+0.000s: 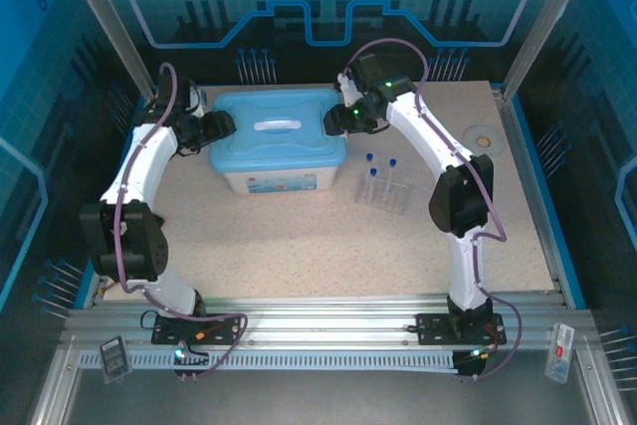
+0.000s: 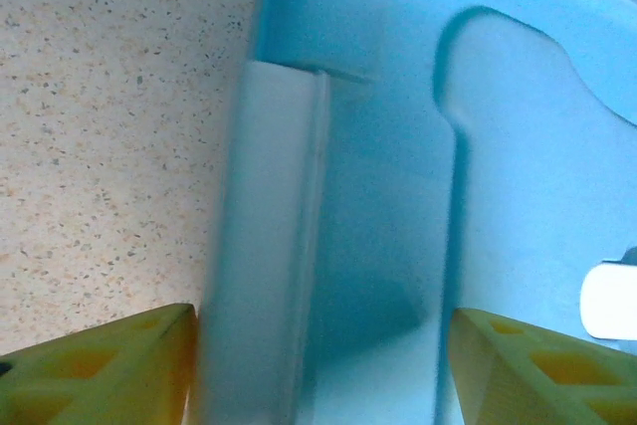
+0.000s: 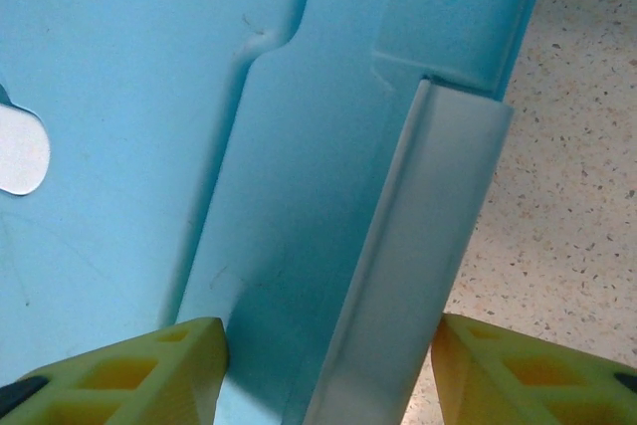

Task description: Organize the chemistry lab equipment

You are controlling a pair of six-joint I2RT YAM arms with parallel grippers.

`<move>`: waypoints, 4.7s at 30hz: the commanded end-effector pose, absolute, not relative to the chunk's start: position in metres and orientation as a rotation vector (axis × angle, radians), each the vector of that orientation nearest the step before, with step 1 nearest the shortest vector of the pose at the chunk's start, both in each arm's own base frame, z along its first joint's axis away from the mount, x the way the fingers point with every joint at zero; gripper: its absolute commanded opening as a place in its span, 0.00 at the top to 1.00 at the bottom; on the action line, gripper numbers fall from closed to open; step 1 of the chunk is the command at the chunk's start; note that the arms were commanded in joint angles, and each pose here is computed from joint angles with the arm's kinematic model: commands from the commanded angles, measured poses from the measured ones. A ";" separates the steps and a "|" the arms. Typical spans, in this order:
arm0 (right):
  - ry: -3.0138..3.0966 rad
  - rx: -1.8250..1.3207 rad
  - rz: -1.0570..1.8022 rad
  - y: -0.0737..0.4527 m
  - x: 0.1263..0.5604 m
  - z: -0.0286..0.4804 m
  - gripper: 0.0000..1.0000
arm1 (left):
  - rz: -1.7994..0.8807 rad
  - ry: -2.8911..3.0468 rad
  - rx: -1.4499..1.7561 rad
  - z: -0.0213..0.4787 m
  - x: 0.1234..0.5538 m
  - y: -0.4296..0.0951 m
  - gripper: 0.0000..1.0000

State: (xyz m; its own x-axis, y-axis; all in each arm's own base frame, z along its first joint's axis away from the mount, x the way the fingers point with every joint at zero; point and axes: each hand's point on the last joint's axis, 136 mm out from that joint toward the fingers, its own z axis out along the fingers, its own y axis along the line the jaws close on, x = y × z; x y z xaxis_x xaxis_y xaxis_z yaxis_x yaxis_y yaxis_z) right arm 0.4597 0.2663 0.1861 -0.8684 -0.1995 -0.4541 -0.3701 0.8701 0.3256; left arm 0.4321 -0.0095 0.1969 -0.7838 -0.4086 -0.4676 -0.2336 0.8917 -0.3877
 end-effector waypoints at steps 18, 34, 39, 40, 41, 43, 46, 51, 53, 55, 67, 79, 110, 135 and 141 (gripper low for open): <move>2.619 -0.474 0.605 0.280 0.450 0.190 0.42 | -0.431 2.589 -0.272 0.180 0.454 -0.062 0.33; 2.571 -0.378 0.617 0.258 0.463 0.215 0.34 | -0.395 2.541 -0.393 0.189 0.466 -0.042 0.18; 2.551 -0.350 0.621 0.248 0.466 0.227 0.34 | -0.400 2.477 -0.459 0.210 0.474 -0.018 0.12; 2.546 -0.344 0.621 0.246 0.467 0.229 0.33 | -0.405 2.463 -0.467 0.215 0.475 -0.014 0.12; 2.541 -0.336 0.621 0.243 0.468 0.232 0.33 | -0.405 2.454 -0.471 0.218 0.476 -0.012 0.12; 2.532 -0.319 0.617 0.236 0.469 0.237 0.32 | -0.398 2.435 -0.480 0.226 0.477 -0.006 0.11; 2.512 -0.288 0.615 0.222 0.470 0.248 0.31 | -0.378 2.397 -0.488 0.239 0.473 0.002 0.09; 2.448 -0.236 0.615 0.193 0.466 0.273 0.27 | -0.394 2.331 -0.485 0.260 0.455 0.004 0.01; 2.418 -0.209 0.606 0.180 0.461 0.282 0.27 | -0.407 2.315 -0.485 0.265 0.443 0.002 0.01; 2.385 -0.173 0.586 0.165 0.455 0.285 0.26 | -0.432 2.285 -0.481 0.268 0.428 -0.002 0.01; 2.365 0.096 0.204 0.043 0.419 0.242 0.14 | -0.310 2.049 -0.338 0.259 0.344 -0.016 0.01; 2.252 0.153 -0.156 -0.011 0.382 0.187 0.11 | -0.184 2.076 -0.183 0.180 0.314 -0.032 0.01; 1.844 -0.132 -0.080 0.029 0.387 0.125 0.10 | -0.141 1.938 0.033 0.117 0.385 -0.030 0.01; 1.896 -0.144 -0.003 0.029 0.400 0.099 0.00 | -0.164 1.903 -0.030 0.097 0.398 -0.009 0.01; 1.895 -0.143 -0.004 0.029 0.399 0.099 0.00 | -0.165 1.903 -0.031 0.096 0.398 -0.009 0.01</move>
